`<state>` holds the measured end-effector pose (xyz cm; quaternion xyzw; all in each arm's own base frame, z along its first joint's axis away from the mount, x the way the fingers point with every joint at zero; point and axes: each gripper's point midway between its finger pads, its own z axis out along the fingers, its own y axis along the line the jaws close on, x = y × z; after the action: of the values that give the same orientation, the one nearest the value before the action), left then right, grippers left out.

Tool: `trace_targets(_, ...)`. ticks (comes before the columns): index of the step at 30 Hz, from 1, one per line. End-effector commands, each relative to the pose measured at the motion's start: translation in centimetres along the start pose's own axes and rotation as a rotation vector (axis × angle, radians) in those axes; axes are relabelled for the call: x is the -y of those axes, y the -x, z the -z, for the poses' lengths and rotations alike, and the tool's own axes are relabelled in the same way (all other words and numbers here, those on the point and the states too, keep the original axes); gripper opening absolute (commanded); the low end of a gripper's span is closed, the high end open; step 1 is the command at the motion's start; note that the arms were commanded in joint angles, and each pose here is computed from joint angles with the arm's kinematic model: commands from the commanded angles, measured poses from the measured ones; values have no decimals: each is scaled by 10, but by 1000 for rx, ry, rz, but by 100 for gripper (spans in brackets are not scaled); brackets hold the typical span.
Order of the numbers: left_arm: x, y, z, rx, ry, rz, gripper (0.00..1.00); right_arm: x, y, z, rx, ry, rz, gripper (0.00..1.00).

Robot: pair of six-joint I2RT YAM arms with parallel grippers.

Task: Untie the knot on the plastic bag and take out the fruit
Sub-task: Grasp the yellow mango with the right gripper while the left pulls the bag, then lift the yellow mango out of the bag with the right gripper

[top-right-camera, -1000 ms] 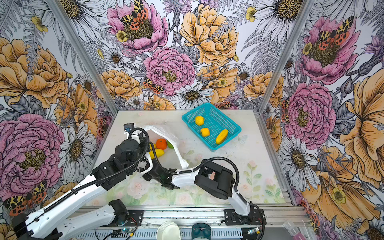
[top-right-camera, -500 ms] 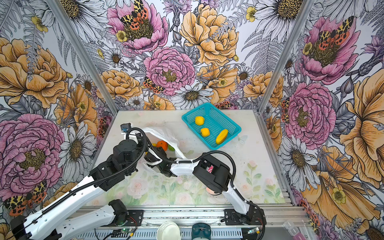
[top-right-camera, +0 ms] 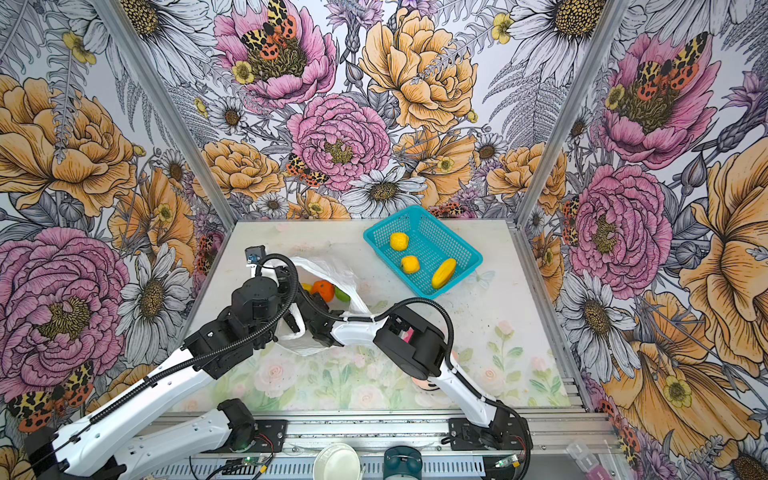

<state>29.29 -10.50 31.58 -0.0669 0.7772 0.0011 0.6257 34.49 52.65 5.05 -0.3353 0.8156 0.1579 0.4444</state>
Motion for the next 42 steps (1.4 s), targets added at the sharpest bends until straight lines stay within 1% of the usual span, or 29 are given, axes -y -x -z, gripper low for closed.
trace_targets(1, 4, -6, -2, -17, -20, 6, 0, -2, -37, -13, -107, 22, 26, 74)
trace_targets(4, 4, -7, -3, -20, -19, 5, 0, -4, -44, -18, -122, 28, 28, 69)
trace_targets(7, 4, -7, -3, -20, -22, 5, 0, -3, -49, -20, -141, 29, 30, 57)
trace_targets(10, 3, -7, -4, -21, -17, 6, 0, -4, -44, -15, -130, 35, 32, 48)
trace_targets(14, 2, -9, -6, -27, -9, 5, 0, -6, -30, -2, -89, 63, 25, 39)
trace_targets(21, -2, -13, -11, -36, 10, 8, 0, -7, -3, 39, 9, 90, 36, 22)
trace_targets(24, -4, -16, -14, -46, 17, 16, 0, -6, 6, 60, 79, 123, 21, 18)
trace_targets(28, -5, -18, -16, -50, 18, 22, 0, -12, 10, 86, 162, 198, 2, 15)
trace_targets(34, -8, -21, -19, -58, 28, 22, 0, -8, 24, 118, 268, 213, -2, 10)
trace_targets(38, -8, -20, -19, -57, 31, 24, 0, -14, 26, 137, 329, 256, 0, 8)
trace_targets(42, -9, -21, -19, -58, 35, 25, 0, -16, 32, 154, 376, 267, 26, 7)
